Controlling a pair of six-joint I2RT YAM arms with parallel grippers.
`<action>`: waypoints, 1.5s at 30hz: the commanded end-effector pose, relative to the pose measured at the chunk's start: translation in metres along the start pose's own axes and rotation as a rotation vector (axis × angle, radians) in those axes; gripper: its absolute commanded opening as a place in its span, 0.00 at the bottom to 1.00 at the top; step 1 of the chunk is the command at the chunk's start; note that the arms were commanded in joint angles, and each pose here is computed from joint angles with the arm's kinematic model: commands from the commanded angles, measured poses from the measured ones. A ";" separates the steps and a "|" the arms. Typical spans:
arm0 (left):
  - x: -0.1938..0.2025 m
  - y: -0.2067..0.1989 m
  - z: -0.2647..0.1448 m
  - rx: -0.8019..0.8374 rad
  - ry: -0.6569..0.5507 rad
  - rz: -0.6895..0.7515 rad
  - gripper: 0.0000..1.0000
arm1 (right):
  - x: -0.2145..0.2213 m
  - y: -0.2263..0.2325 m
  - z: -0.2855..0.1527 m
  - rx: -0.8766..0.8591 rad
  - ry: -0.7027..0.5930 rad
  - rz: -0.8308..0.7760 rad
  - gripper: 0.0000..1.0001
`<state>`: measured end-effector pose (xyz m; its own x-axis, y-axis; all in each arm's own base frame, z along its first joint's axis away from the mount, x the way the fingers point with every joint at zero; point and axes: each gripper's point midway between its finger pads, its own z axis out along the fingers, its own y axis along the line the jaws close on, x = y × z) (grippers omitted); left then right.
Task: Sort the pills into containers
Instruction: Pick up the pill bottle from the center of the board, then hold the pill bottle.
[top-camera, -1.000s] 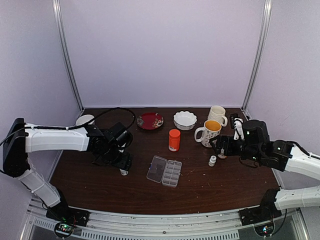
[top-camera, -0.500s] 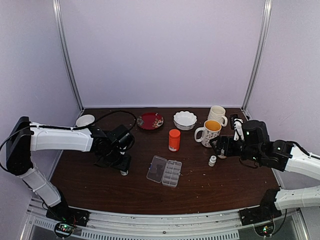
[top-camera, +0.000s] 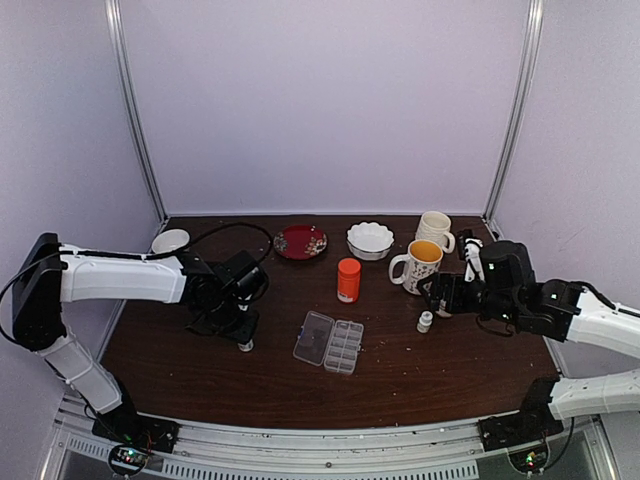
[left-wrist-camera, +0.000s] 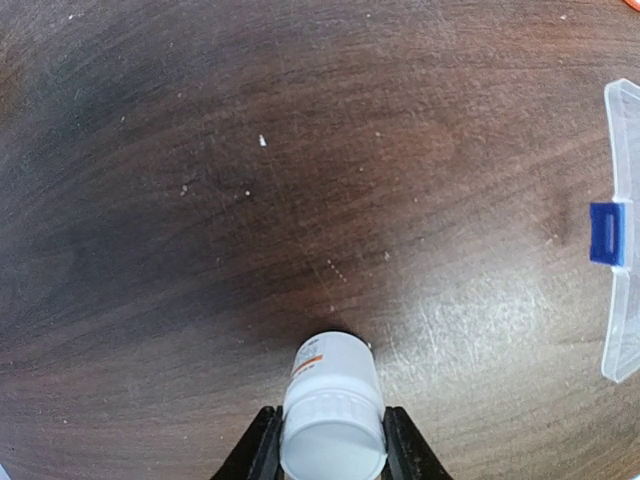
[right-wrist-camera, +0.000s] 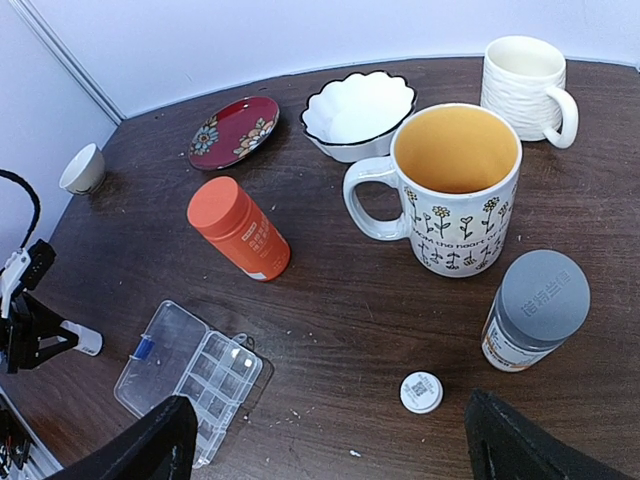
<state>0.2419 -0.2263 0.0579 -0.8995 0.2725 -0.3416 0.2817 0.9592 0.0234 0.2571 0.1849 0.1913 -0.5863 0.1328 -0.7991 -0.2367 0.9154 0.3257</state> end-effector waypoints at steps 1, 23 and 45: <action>-0.020 -0.012 -0.030 0.090 -0.058 0.051 0.25 | -0.004 0.012 0.001 -0.051 -0.006 0.005 0.97; -0.061 -0.177 -0.225 1.153 -0.312 0.378 0.21 | 0.015 0.164 -0.033 -0.743 0.014 -0.159 0.78; -0.068 -0.190 -0.272 1.322 -0.383 0.427 0.20 | -0.002 0.218 -0.077 -1.016 -0.119 -0.226 0.73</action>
<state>0.1621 -0.4024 0.2989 -0.6278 0.3395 -0.7004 0.7588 0.0667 -0.6479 0.1505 0.3553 0.2634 -0.4469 -0.0288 -0.8941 -0.8718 0.2380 0.4281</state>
